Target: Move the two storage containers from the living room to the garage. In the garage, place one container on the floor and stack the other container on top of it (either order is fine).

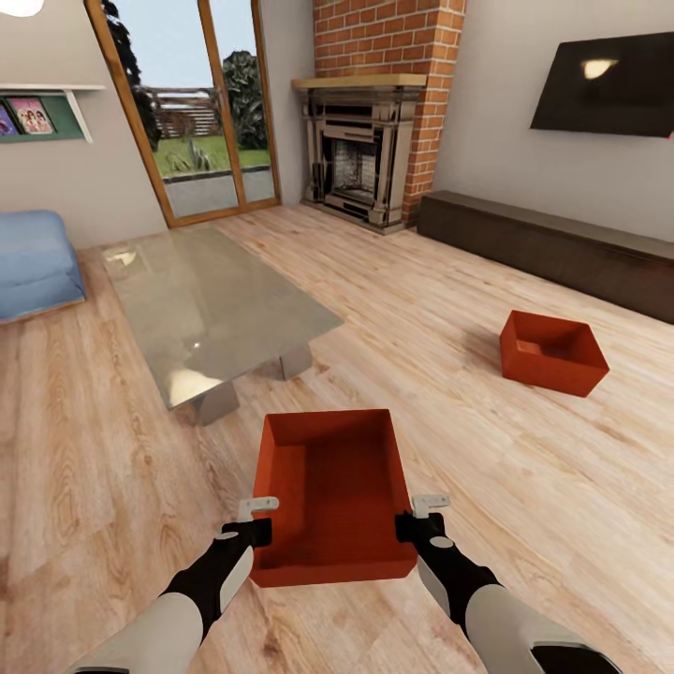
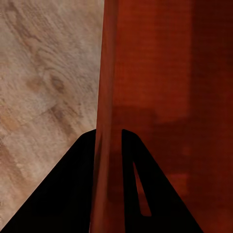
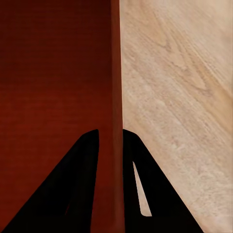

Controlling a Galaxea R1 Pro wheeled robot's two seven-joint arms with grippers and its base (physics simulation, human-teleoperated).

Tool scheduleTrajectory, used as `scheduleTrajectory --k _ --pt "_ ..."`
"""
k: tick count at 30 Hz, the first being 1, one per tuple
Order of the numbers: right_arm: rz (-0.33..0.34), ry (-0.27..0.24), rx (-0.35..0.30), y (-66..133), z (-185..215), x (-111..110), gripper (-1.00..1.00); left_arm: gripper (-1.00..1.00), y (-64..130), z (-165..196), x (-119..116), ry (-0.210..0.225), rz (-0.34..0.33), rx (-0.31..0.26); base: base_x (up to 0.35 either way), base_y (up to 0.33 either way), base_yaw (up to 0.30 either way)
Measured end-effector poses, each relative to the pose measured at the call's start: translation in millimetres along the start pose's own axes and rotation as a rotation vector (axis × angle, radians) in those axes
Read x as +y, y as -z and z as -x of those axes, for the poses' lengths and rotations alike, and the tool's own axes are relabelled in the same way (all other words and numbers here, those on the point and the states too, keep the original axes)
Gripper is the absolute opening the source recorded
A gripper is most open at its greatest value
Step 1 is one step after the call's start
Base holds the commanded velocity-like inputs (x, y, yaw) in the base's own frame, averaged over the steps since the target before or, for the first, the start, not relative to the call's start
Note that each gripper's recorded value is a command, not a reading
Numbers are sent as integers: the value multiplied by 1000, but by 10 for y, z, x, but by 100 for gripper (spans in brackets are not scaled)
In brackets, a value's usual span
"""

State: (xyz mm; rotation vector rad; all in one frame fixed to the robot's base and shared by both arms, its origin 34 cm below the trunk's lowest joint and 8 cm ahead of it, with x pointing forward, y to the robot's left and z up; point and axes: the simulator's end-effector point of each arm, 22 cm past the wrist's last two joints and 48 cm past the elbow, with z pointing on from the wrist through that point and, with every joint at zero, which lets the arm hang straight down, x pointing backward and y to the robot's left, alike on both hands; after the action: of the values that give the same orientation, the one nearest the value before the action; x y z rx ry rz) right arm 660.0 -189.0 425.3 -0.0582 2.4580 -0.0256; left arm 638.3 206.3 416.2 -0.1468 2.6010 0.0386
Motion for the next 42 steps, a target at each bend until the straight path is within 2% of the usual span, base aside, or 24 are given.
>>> scheduleTrajectory --k 42 --pt "0 0 2 560 561 -17 -100 -100 633 473 1 1 0 2 0 0 0"
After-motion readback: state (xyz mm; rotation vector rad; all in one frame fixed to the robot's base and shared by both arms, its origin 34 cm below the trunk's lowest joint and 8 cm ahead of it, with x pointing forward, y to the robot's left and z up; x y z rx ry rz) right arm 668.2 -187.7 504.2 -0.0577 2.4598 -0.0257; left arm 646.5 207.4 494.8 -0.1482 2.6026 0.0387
